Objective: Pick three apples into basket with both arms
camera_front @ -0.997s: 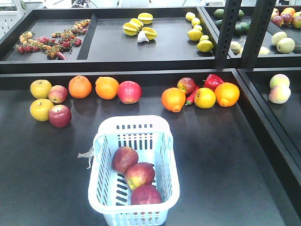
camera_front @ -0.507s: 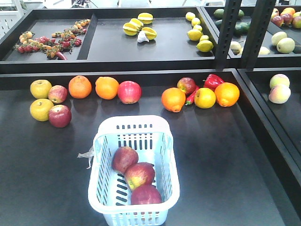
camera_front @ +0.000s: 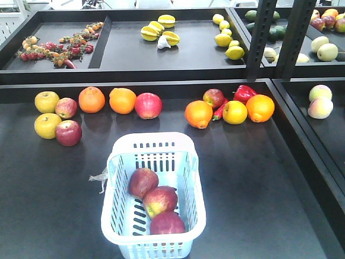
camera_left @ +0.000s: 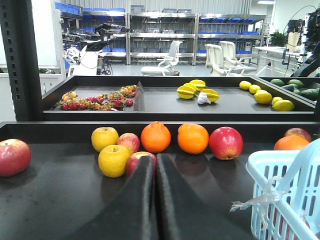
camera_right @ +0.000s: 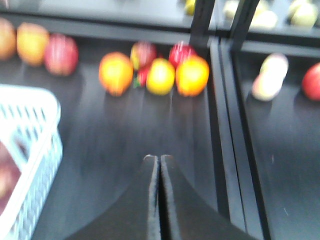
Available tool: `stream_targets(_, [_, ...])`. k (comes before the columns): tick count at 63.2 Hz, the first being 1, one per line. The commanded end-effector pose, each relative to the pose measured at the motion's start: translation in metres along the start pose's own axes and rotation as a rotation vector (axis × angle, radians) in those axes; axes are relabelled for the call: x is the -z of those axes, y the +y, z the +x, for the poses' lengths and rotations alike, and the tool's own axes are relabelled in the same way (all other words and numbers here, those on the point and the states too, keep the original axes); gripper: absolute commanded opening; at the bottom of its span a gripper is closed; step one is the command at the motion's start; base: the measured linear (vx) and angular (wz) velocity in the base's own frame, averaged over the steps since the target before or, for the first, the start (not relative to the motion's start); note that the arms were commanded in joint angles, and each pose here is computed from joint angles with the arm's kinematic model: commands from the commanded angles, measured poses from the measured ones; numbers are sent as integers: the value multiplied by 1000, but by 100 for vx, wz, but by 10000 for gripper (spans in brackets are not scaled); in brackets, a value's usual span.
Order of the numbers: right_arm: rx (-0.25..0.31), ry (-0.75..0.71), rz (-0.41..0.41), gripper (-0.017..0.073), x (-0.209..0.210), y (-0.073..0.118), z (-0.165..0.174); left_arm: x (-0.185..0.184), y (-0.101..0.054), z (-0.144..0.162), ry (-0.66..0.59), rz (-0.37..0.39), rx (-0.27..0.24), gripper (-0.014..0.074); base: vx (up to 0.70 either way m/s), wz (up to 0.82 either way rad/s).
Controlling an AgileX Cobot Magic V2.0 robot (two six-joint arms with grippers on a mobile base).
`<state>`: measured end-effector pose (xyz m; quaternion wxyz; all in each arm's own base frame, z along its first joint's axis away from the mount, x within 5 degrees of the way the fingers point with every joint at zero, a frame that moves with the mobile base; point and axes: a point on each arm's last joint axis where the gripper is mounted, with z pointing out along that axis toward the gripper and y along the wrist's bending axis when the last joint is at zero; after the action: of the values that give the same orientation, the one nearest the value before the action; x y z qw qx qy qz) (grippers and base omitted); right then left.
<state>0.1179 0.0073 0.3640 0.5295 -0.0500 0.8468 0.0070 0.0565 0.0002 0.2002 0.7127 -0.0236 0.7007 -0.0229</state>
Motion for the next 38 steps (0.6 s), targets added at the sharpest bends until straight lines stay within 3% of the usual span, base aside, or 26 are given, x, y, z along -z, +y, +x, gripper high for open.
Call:
stream_targets(1, [-20,-197,39,-9,6,-2,4,0,0,0,-68,9,19,-6,0,0])
stream_targets(25, [-40,-409,57,-9,13,3,102,0,0,0,-68,9,19,-6,0,0])
stream_targets(38, [-93,-472,66,-9,8,3,138,0,0,0,-68,9,19,-6,0,0])
